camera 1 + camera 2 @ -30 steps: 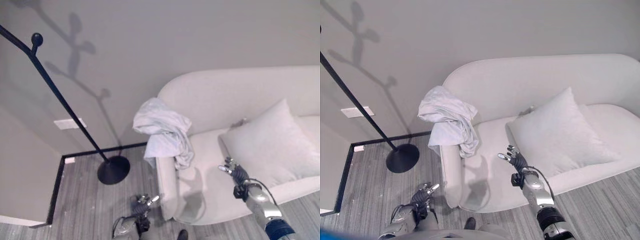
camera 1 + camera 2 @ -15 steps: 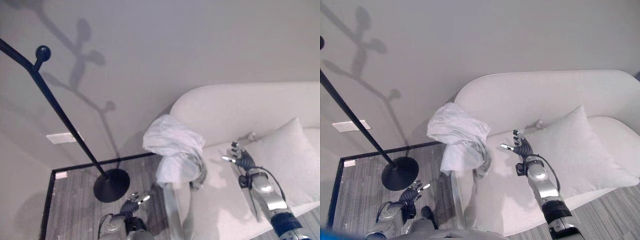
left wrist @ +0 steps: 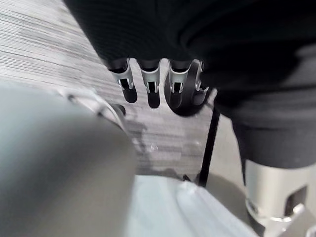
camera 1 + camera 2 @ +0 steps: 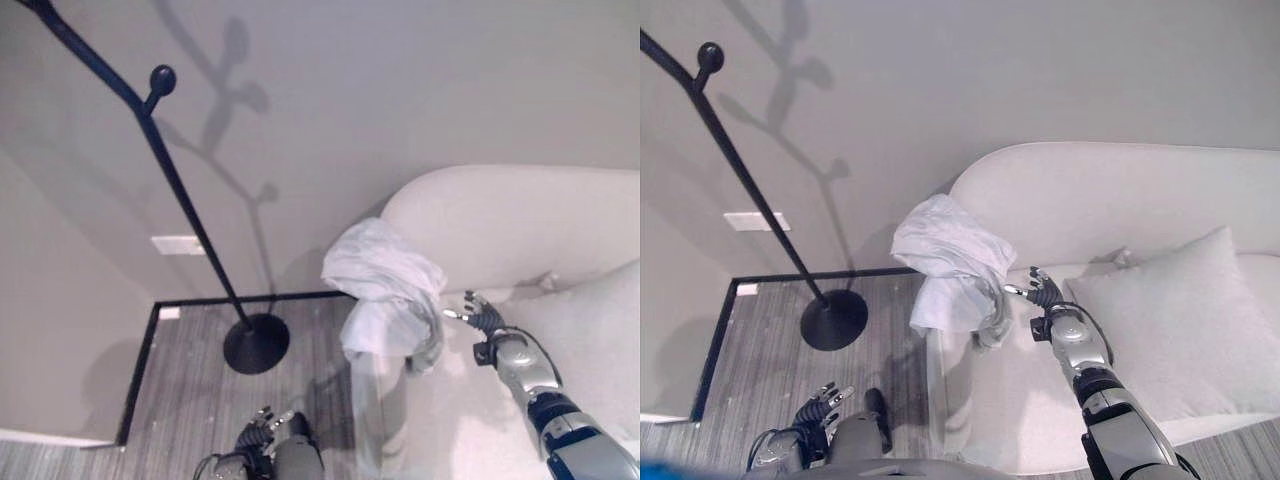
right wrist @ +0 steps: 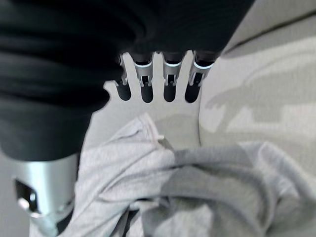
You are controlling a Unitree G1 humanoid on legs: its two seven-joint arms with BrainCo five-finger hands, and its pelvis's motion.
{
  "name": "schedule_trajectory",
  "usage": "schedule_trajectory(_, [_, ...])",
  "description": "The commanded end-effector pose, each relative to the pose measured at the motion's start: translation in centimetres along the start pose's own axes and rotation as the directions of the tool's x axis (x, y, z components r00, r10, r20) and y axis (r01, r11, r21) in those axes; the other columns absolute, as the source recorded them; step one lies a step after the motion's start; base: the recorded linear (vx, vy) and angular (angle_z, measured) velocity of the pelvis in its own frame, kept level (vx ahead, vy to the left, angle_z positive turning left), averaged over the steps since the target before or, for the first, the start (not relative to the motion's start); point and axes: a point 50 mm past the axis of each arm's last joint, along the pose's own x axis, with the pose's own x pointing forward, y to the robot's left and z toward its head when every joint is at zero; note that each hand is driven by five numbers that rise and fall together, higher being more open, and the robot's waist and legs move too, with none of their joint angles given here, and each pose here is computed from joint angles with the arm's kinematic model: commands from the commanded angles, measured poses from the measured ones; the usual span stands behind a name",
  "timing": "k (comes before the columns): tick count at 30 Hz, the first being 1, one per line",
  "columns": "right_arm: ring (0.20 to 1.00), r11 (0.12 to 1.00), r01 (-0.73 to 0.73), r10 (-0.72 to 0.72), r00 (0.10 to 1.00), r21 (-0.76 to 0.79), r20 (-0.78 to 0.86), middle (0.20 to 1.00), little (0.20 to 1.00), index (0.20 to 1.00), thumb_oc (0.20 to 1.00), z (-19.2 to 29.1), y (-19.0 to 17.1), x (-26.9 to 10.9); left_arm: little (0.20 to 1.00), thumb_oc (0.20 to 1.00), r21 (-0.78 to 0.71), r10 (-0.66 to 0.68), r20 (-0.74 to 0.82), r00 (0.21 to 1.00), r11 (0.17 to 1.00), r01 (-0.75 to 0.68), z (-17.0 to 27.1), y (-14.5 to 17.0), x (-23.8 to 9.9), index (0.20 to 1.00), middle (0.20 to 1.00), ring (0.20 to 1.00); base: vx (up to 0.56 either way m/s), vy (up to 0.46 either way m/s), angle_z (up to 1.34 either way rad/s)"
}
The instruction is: Hang the clothes on the sofa on the clothes rack.
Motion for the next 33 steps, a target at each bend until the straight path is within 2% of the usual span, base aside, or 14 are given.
schedule_trajectory(1, [1.0,0.998,0.029,-0.037,0.99,0.059,0.138,1.0,1.0,1.0,1.0,3.2,-0.8,0.6,1.0,1.0,0.006,-0.03,-0.013,0.999,1.0,0.03,-1.2,-0.8,-0.3,1.0,1.0,1.0,0.11,0.028,0.09])
schedule_trajectory(9, [1.0,0.997,0.022,-0.03,0.992,0.072,0.124,1.0,1.0,1.0,1.0,3.9,0.1,1.3,1.0,1.0,0.097,-0.086,0.025,0.996,0.992,0.083,-0.1,-1.7,-0.1,1.0,1.0,1.0,0.05,0.018,0.12])
schedule_trajectory(16, [1.0,0.991,-0.133,0.134,0.981,-0.016,0.139,1.0,1.0,1.0,1.0,3.8,4.6,1.0,1.0,1.0,0.092,-0.074,0.015,0.997,0.993,0.072,-0.3,-1.9,-0.1,1.0,1.0,1.0,0.02,0.017,0.05])
schedule_trajectory(19, [1.0,0.97,-0.207,0.215,0.975,-0.126,0.058,1.0,1.0,1.0,1.0,2.2,6.7,0.8,1.0,1.0,0.156,-0.124,0.04,0.991,0.981,0.116,0.3,-2.7,0.0,1.0,1.0,1.0,-0.01,-0.003,0.01])
schedule_trajectory(24, [1.0,0.961,-0.217,0.21,0.976,-0.174,-0.056,1.0,1.0,1.0,1.0,0.2,7.2,0.9,1.0,1.0,0.228,-0.174,0.059,0.983,0.961,0.156,1.0,-3.3,0.0,1.0,1.0,1.0,-0.02,-0.001,0.13])
schedule_trajectory(25, [0.2,0.957,-0.225,0.213,0.974,-0.184,-0.078,0.2,0.2,0.2,0.2,-0.2,7.4,0.8,1.0,1.0,0.234,-0.172,0.055,0.984,0.96,0.154,1.0,-3.2,0.0,1.0,1.0,1.0,-0.01,0.005,0.13])
schedule_trajectory(29, [0.2,0.928,-0.253,0.23,0.967,-0.272,-0.112,0.2,0.2,0.2,0.2,-0.9,8.1,0.6,1.0,1.0,0.212,-0.123,0.046,0.991,0.971,0.11,0.9,-2.6,0.1,1.0,1.0,1.0,0.01,-0.007,0.1])
schedule_trajectory(33, [0.2,0.924,-0.246,0.226,0.969,-0.293,-0.101,0.2,0.2,0.2,0.2,-0.9,8.2,0.5,1.0,1.0,0.208,-0.096,0.045,0.994,0.974,0.085,0.8,-2.4,0.3,1.0,1.0,1.0,0.0,-0.002,0.01])
